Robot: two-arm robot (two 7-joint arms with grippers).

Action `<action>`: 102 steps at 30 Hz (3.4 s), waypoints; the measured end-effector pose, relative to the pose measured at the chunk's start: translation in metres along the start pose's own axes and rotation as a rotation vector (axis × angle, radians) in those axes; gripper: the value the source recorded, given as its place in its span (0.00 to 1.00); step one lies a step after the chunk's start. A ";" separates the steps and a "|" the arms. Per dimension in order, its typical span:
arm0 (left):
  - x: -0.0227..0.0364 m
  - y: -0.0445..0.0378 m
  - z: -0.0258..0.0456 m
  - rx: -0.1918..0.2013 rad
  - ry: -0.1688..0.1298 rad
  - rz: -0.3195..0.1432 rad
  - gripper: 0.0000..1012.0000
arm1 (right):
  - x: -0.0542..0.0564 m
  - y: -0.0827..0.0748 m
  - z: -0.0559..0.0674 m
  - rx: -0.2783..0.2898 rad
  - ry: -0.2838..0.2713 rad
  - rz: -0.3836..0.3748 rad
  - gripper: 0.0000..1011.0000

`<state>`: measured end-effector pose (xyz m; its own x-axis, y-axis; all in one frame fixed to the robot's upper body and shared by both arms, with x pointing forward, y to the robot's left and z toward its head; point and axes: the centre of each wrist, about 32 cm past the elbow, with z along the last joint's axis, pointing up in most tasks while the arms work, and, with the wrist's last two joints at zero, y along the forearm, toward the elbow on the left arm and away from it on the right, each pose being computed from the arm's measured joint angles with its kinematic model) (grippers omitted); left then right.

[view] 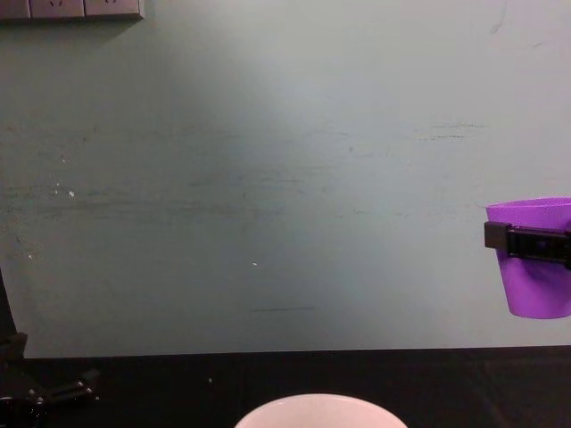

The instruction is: Pick up the cup and pour the mung beans from the cup into the bowl.

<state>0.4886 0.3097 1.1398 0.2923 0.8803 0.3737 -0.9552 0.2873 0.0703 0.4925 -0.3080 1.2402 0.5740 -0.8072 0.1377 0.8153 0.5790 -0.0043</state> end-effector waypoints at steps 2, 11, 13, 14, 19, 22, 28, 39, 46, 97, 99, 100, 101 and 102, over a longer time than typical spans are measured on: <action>0.0000 0.0000 0.0000 0.000 0.000 0.000 0.99 | 0.000 0.000 0.000 0.000 0.000 0.000 0.73; 0.0000 0.0000 0.0000 0.000 0.000 0.000 0.99 | 0.000 0.000 0.000 0.000 0.000 0.000 0.73; 0.0000 0.0000 0.0000 0.000 0.000 0.000 0.99 | 0.000 0.000 0.000 0.000 0.000 0.000 0.73; 0.0000 0.0000 0.0000 0.000 0.000 0.000 0.99 | 0.000 0.000 0.000 0.000 0.000 0.000 0.73; 0.0000 0.0000 0.0000 0.000 0.000 0.000 0.99 | 0.000 0.000 0.000 0.000 0.000 0.000 0.73; 0.0000 0.0000 0.0000 0.000 0.000 0.000 0.99 | 0.000 0.000 0.000 0.000 0.000 0.000 0.73; 0.0000 0.0000 0.0000 0.000 0.000 0.000 0.99 | 0.000 0.000 0.000 0.000 0.000 0.000 0.73; 0.0000 0.0000 0.0000 0.000 0.000 0.000 0.99 | 0.000 0.000 0.000 0.000 0.000 0.000 0.73; 0.0000 0.0000 0.0000 0.000 0.000 0.000 0.99 | 0.000 0.000 0.000 0.000 0.000 0.000 0.73; 0.0000 0.0000 0.0000 0.000 0.000 0.000 0.99 | 0.000 0.000 0.000 0.000 0.000 0.000 0.73; 0.0000 0.0000 0.0000 0.000 0.000 0.000 0.99 | 0.000 0.000 0.000 0.000 0.000 0.000 0.73; 0.0000 0.0000 0.0000 0.000 0.000 0.000 0.99 | 0.000 0.000 0.000 0.000 0.000 0.000 0.73; 0.0000 0.0000 0.0000 0.000 0.000 0.000 0.99 | 0.000 0.000 0.000 0.000 0.000 0.000 0.73; 0.0000 0.0000 0.0000 0.000 0.000 0.000 0.99 | 0.000 0.000 0.000 0.000 0.000 0.000 0.73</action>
<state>0.4886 0.3096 1.1398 0.2923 0.8803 0.3737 -0.9552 0.2874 0.0702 0.4925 -0.3081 1.2402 0.5740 -0.8072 0.1377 0.8153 0.5790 -0.0044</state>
